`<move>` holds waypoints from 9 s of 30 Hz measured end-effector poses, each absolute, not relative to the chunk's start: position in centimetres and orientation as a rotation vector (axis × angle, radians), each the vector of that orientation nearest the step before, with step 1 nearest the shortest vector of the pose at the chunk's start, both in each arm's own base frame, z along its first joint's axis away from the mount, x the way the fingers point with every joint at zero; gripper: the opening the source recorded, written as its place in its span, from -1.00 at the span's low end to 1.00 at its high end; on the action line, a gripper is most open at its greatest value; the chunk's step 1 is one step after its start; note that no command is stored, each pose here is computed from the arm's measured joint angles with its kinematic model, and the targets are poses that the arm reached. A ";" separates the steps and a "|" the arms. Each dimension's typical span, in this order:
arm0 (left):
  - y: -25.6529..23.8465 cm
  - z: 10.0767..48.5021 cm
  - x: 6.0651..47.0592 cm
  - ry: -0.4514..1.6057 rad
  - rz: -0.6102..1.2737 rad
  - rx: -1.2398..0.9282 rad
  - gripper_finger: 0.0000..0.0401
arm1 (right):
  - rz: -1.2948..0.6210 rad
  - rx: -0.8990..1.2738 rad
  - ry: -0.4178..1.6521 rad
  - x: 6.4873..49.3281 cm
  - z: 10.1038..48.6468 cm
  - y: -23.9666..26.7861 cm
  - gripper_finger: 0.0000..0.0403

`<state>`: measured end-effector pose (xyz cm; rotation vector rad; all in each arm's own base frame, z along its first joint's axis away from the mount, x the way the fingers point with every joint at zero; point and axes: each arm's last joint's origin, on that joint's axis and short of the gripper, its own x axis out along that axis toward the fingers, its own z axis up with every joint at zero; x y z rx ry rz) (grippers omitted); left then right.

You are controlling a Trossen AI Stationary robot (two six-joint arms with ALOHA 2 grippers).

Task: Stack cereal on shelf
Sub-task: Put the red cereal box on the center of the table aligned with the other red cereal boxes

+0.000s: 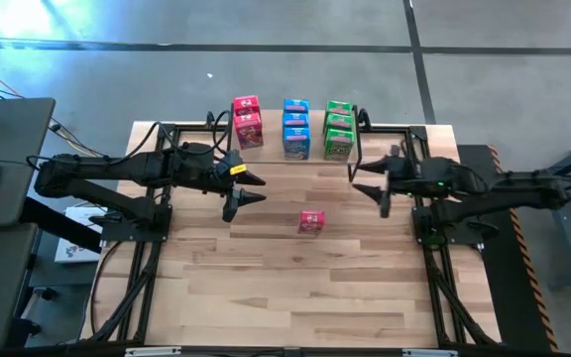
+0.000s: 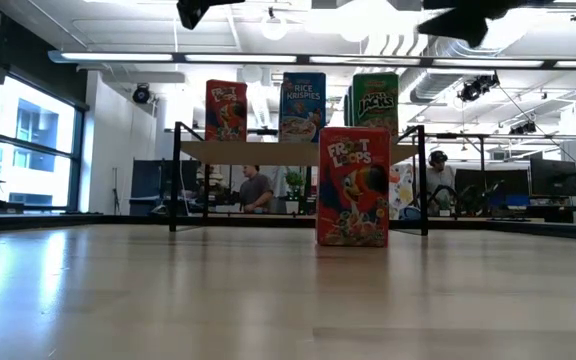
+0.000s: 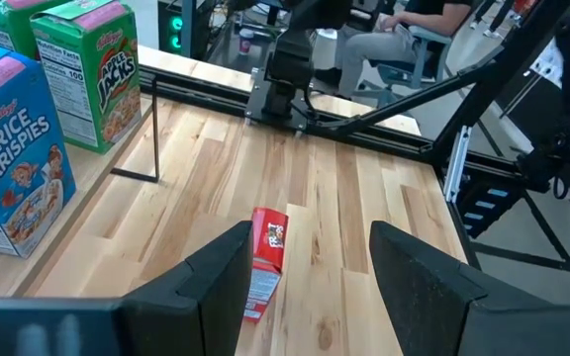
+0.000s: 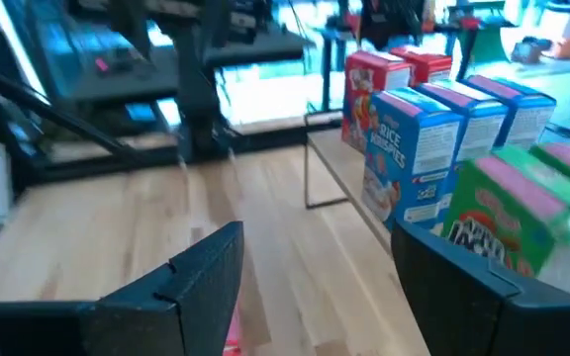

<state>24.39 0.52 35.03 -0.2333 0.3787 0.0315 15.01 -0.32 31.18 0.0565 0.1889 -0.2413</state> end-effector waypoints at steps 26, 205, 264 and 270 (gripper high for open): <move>0.5 35.0 24.4 0.378 0.031 -0.233 -0.02 | -0.001 0.099 -0.104 8.5 21.1 0.1 0.24; -0.8 21.2 41.4 0.835 0.001 0.002 0.34 | -0.035 0.359 -0.021 9.8 16.8 0.1 0.24; 7.0 37.2 24.5 0.812 0.188 0.141 -0.31 | -0.033 0.358 -0.006 9.9 16.7 0.1 0.24; 9.6 37.3 23.7 0.799 0.230 0.117 -0.31 | -0.033 0.358 -0.006 9.9 16.7 0.1 0.24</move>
